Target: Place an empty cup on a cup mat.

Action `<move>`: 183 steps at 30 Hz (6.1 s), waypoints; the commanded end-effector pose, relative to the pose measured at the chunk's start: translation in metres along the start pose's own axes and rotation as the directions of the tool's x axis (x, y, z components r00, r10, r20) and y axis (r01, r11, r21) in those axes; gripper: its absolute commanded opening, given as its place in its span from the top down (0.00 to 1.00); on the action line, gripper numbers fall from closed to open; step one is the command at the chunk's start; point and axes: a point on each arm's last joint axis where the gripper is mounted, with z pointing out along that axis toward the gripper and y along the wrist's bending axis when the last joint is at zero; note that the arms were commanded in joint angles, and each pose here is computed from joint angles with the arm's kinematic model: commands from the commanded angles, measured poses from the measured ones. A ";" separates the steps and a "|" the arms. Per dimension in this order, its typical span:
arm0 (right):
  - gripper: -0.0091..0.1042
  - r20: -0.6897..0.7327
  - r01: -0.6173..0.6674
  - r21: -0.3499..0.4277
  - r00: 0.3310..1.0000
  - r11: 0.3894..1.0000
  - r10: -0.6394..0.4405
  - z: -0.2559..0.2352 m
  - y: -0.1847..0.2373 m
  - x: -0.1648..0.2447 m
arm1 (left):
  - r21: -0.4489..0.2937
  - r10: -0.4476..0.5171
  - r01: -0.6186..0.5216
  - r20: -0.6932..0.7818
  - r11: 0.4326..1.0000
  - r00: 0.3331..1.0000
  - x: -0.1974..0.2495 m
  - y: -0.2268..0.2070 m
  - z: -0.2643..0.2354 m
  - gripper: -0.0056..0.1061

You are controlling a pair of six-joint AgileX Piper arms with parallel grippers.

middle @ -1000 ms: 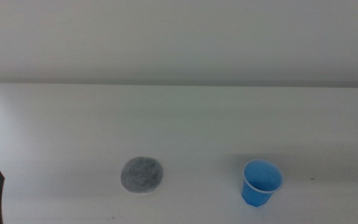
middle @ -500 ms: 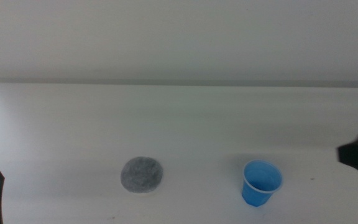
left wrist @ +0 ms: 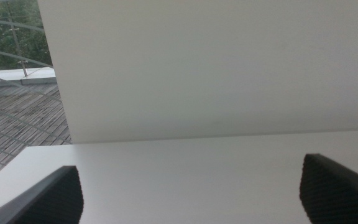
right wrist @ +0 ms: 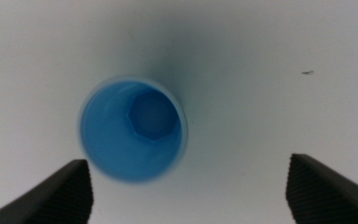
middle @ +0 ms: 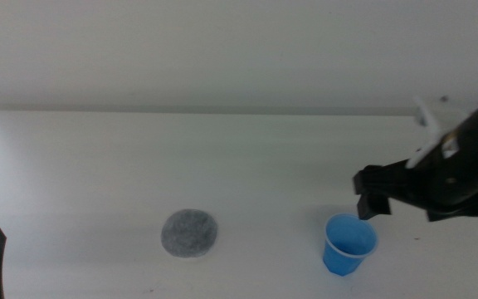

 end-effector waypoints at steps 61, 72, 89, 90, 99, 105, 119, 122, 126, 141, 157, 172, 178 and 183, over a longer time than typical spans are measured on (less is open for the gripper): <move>0.93 0.014 0.057 -0.069 0.998 0.996 -0.056 0.055 0.111 -0.037 | 0.008 0.000 0.000 0.011 1.000 1.000 0.011 0.000 -0.001 0.11; 0.93 -0.023 0.171 -0.093 0.985 0.981 -0.173 0.084 0.222 -0.055 | 0.008 0.000 0.000 0.011 1.000 1.000 0.011 0.000 -0.001 0.11; 0.93 -0.008 0.140 -0.069 0.990 0.988 -0.141 0.120 0.237 -0.045 | 0.008 0.000 0.000 0.011 1.000 1.000 0.011 0.000 -0.001 0.11; 0.93 -0.009 0.140 -0.068 0.990 0.988 -0.141 0.121 0.237 -0.045 | 0.008 0.000 0.000 0.011 1.000 1.000 0.011 0.000 -0.001 0.11; 0.92 -0.044 0.141 -0.037 0.989 0.989 -0.143 0.136 0.236 -0.041 | 0.008 0.000 0.000 0.011 1.000 1.000 0.011 0.000 -0.001 0.11; 0.73 -0.040 0.109 -0.039 0.993 0.993 -0.111 0.132 0.237 -0.041 | 0.008 0.000 0.000 0.011 1.000 1.000 0.011 0.000 -0.001 0.11; 0.42 0.213 0.171 -0.048 0.964 0.984 -0.158 -0.014 0.184 -0.049 | 0.008 0.000 0.000 0.011 1.000 1.000 0.011 0.000 -0.001 0.11; 0.42 0.273 0.234 -0.012 0.936 0.972 -0.222 -0.043 0.141 -0.038 | 0.008 0.000 0.000 0.011 1.000 1.000 0.011 0.000 -0.001 0.11; 0.42 0.343 0.311 0.011 0.892 0.950 -0.295 -0.062 0.066 -0.007 | 0.008 0.000 0.000 0.011 1.000 1.000 0.011 0.000 -0.001 0.11; 0.10 0.776 0.115 0.130 0.607 0.985 -0.174 -0.048 -0.107 0.151 | 0.008 0.000 0.000 0.011 1.000 1.000 0.011 0.000 -0.001 0.11; 0.10 0.970 0.107 0.123 0.199 0.987 -0.143 -0.043 -0.109 0.196 | 0.008 0.000 0.000 0.011 1.000 1.000 0.011 0.000 -0.001 0.11; 0.10 0.967 -0.026 -0.006 0.256 1.000 0.012 -0.009 -0.117 0.202 | 0.008 0.000 0.000 0.011 1.000 1.000 0.011 0.000 -0.001 0.11; 0.10 0.950 -0.030 0.046 0.309 0.998 -0.034 0.014 -0.120 0.204 | 0.008 0.000 0.000 0.011 1.000 1.000 0.011 0.000 -0.001 0.11; 0.10 0.954 -0.019 0.074 0.292 0.997 -0.066 0.012 -0.120 0.204 | 0.008 0.000 0.000 0.011 1.000 1.000 0.011 0.000 -0.001 0.11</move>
